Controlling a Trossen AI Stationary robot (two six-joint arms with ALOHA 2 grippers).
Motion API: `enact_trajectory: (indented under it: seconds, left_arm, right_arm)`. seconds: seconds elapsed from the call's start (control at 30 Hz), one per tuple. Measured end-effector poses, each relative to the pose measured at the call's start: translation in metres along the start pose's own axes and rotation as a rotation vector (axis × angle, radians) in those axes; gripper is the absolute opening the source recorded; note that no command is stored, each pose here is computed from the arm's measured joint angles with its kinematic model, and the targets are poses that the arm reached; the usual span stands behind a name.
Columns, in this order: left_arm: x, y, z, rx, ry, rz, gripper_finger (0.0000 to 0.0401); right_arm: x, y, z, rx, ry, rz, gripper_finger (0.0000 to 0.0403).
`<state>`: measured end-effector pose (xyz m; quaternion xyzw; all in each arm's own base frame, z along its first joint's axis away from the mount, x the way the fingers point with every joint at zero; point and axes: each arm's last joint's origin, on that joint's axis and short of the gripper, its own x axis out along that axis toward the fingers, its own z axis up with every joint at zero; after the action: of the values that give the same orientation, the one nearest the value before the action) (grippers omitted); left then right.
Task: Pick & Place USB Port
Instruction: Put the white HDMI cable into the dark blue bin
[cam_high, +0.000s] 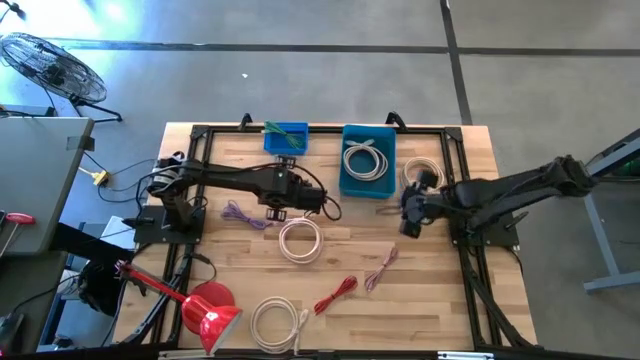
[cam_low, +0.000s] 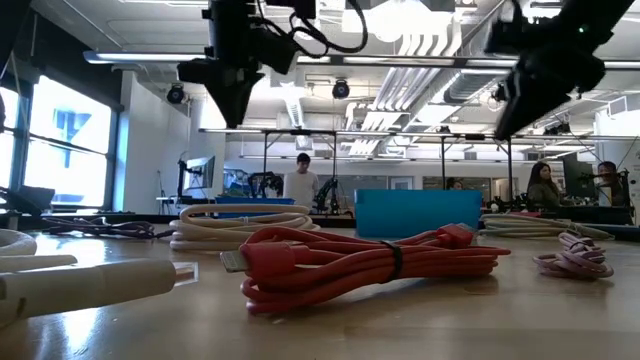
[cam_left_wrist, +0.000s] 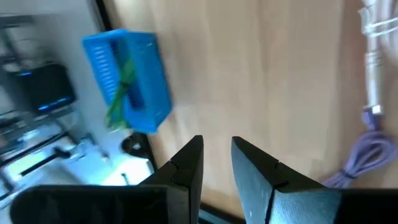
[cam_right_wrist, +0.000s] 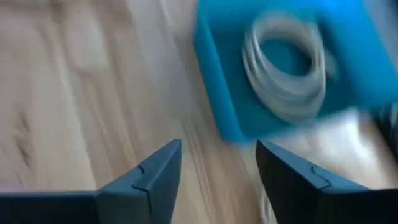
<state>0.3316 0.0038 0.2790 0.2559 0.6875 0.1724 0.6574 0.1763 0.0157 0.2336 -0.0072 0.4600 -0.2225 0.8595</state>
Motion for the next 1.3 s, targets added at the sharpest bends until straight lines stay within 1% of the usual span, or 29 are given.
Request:
enact_trajectory:
  seconds: [0.1,0.2,0.33,0.43,0.53,0.63,0.8,0.9,1.03,1.17,1.3]
  left_arm:
    - [-0.009,-0.008,0.0,0.029,-0.022,0.04,0.0079]
    - [-0.022,-0.013,-0.005,0.06,-0.062,0.063,0.0079]
    - [-0.04,-0.015,-0.015,0.068,-0.124,0.068,0.0079]
    - [-0.058,-0.016,-0.028,0.041,-0.183,0.067,0.0079]
    - [-0.073,-0.018,-0.04,0.02,-0.232,0.068,0.0079]
    - [-0.088,-0.022,-0.054,0.008,-0.276,0.08,0.0079]
    - [-0.106,-0.032,-0.071,0.011,-0.325,0.109,0.0079]
    - [-0.113,-0.038,-0.079,0.012,-0.344,0.134,0.0079]
    - [-0.12,-0.046,-0.085,0.011,-0.36,0.165,0.0079]
    - [-0.125,-0.052,-0.088,0.005,-0.386,0.198,0.0079]
    - [-0.128,-0.057,-0.09,0.0,-0.411,0.215,0.0079]
  right_arm:
    - [0.003,-0.016,-0.009,0.091,0.14,-0.014,0.0216]
    - [0.008,-0.03,-0.013,0.134,0.25,-0.025,0.0224]
    - [0.018,-0.044,-0.012,0.159,0.327,0.007,0.0228]
    - [0.028,-0.053,-0.012,0.165,0.396,0.047,0.0226]
    - [0.038,-0.062,-0.013,0.164,0.464,0.049,0.0223]
    - [0.05,-0.07,-0.015,0.197,0.529,0.041,0.0221]
    - [0.068,-0.079,-0.017,0.24,0.62,0.008,0.0223]
    - [0.08,-0.081,-0.018,0.241,0.65,0.002,0.0222]
    - [0.094,-0.083,-0.022,0.246,0.721,-0.012,0.0223]
    - [0.109,-0.088,-0.027,0.264,0.805,-0.055,0.0224]
    - [0.125,-0.092,-0.027,0.271,0.835,-0.081,0.0224]
